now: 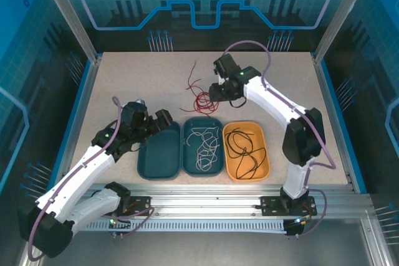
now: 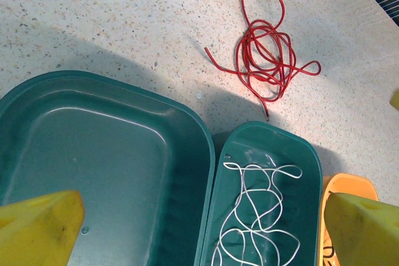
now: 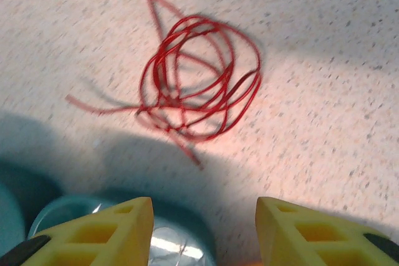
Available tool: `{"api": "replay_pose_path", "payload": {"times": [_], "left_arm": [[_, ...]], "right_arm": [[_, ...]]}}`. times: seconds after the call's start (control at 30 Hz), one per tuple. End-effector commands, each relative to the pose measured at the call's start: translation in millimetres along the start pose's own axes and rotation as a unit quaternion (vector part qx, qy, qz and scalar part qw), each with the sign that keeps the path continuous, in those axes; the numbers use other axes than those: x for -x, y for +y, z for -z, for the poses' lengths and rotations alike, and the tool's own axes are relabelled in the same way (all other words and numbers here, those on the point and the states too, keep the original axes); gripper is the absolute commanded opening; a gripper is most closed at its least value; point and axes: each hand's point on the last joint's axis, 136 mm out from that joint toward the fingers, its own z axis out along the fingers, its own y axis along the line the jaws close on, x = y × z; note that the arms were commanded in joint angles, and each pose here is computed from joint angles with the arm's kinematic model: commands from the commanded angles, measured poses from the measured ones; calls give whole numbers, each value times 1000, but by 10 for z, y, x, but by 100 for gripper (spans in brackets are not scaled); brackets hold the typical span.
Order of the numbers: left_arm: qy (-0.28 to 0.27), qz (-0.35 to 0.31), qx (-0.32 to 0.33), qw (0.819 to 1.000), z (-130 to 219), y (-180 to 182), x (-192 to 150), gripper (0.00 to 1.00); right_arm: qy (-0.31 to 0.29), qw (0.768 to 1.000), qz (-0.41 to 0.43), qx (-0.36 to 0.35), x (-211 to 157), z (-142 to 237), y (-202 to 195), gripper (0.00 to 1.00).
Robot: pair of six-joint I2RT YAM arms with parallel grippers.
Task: Untangle the cables
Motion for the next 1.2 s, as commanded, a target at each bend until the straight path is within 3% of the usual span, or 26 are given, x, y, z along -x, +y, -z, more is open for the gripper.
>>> {"api": "replay_pose_path", "payload": {"times": [0.0, 0.2, 0.37, 0.73, 0.83, 0.97, 1.17], "left_arm": [[-6, -4, -9, 1000, 34, -40, 47, 99], [-2, -3, -11, 1000, 26, -39, 29, 99], [2, -3, -10, 1000, 31, -28, 10, 99], [0, -5, -5, 1000, 38, 13, -2, 99], [1, -7, -4, 1000, 38, 17, -5, 99], [1, -9, -2, 1000, 41, 30, -11, 99], [-1, -11, -1, 1000, 39, 41, -8, 99]], "right_arm": [[47, 998, -19, 27, -21, -268, -61, 48], [60, 995, -65, 37, 119, -591, -4, 60], [60, 991, -105, 51, 169, -805, 56, 64], [68, 985, -151, 50, 136, -1094, 21, 60], [64, 984, -154, 59, 168, -1109, 45, 51], [51, 985, -149, 68, 241, -1067, 72, 27], [16, 988, -125, 89, 444, -832, 143, 3]]}}
